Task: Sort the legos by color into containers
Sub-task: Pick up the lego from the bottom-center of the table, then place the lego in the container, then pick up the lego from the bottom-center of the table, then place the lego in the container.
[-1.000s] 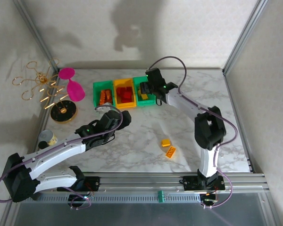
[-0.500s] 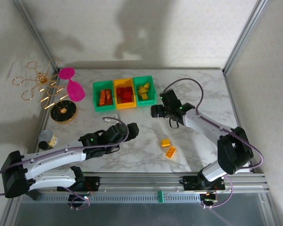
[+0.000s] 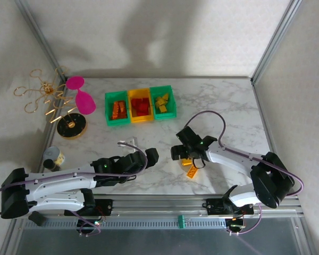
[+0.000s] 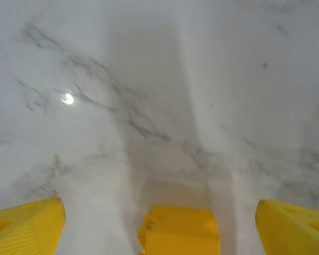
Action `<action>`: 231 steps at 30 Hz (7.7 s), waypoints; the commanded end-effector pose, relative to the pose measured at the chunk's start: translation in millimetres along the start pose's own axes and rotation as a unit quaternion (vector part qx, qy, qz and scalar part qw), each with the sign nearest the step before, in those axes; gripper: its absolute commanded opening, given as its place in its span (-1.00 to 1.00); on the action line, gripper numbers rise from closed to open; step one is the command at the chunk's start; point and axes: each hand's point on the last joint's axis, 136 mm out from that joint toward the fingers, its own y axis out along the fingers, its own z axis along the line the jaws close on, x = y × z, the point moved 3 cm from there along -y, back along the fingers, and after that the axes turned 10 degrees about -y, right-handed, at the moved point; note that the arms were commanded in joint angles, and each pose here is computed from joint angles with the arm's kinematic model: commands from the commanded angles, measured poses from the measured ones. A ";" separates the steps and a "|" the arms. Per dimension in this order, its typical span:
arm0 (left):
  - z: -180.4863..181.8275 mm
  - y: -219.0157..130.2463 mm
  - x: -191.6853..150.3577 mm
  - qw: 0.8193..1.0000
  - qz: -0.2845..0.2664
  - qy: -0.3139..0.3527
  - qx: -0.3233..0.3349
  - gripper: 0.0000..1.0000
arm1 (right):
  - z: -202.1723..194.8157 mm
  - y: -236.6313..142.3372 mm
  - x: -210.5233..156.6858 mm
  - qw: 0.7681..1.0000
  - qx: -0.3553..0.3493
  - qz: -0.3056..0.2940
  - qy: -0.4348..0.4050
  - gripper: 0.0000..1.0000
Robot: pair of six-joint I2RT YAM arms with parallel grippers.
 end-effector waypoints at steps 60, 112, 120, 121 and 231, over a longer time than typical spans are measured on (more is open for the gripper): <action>-12.6 12.4 98.8 0.994 -0.099 -0.006 0.036 0.99 | 9.2 36.3 253.8 0.979 -0.052 -0.198 -0.016 -0.21; -6.4 9.5 -17.5 0.998 0.012 0.047 -0.038 0.99 | -17.0 -37.7 -12.2 0.992 -0.037 -0.039 0.114 0.75; -8.7 3.9 -32.7 0.997 0.018 0.047 -0.057 0.99 | -21.7 -31.5 -65.9 0.980 -0.046 -0.008 0.193 0.81; -10.0 2.6 -34.2 0.997 0.018 0.048 -0.060 0.99 | -19.3 -28.7 -70.1 0.980 -0.037 -0.007 0.197 0.80; 57.0 -45.0 181.9 0.949 -0.293 -0.037 0.114 0.99 | -96.4 -89.6 205.8 0.934 -0.097 -0.325 0.109 0.97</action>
